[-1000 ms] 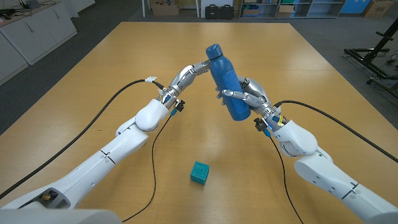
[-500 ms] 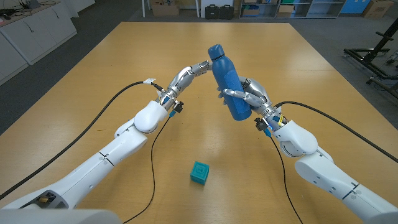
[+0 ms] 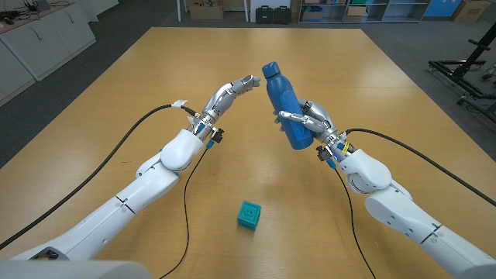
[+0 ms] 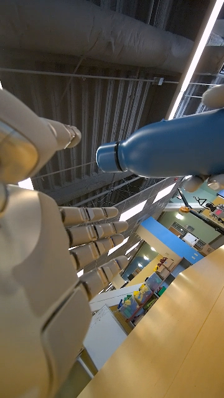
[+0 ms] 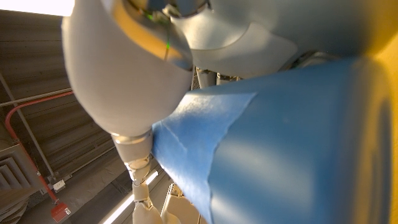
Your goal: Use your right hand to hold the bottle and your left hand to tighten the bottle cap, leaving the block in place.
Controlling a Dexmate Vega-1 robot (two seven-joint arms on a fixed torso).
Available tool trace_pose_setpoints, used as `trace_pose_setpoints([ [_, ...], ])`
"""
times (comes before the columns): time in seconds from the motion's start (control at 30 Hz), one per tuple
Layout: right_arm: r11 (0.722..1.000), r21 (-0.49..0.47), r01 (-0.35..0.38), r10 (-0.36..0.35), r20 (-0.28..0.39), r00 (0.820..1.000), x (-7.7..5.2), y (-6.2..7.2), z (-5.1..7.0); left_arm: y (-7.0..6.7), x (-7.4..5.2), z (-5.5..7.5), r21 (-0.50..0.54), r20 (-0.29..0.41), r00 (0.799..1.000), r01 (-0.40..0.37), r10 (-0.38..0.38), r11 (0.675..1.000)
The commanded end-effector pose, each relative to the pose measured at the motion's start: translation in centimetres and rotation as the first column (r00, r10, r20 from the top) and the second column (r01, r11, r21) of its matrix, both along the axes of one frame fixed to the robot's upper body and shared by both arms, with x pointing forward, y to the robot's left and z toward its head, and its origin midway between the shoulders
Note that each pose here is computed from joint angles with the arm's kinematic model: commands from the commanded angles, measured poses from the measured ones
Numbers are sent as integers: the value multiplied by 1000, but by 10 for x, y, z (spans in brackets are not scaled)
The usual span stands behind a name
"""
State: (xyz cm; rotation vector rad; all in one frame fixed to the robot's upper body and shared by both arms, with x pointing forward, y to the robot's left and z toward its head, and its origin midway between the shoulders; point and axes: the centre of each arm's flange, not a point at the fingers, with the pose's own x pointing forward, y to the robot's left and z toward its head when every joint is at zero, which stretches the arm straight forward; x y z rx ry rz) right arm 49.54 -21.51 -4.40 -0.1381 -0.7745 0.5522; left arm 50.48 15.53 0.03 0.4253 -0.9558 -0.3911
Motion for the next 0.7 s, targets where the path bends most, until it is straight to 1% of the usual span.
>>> trace_pose_setpoints([
  [0.03, 1000, -14, -8, 8, 3, 1000, 2, 3, 1, -2, -3, 2, 14, 8, 1000, -18, 18, 1000],
  [0.3, 999, -32, -17, 18, 16, 1000, -4, 7, 4, -13, -3, 7, 36, 21, 1000, -7, 6, 999],
  [0.7, 998, -54, -36, 37, 34, 999, -12, 13, 7, -16, 0, 10, 38, 18, 1000, -1, 1, 999],
])
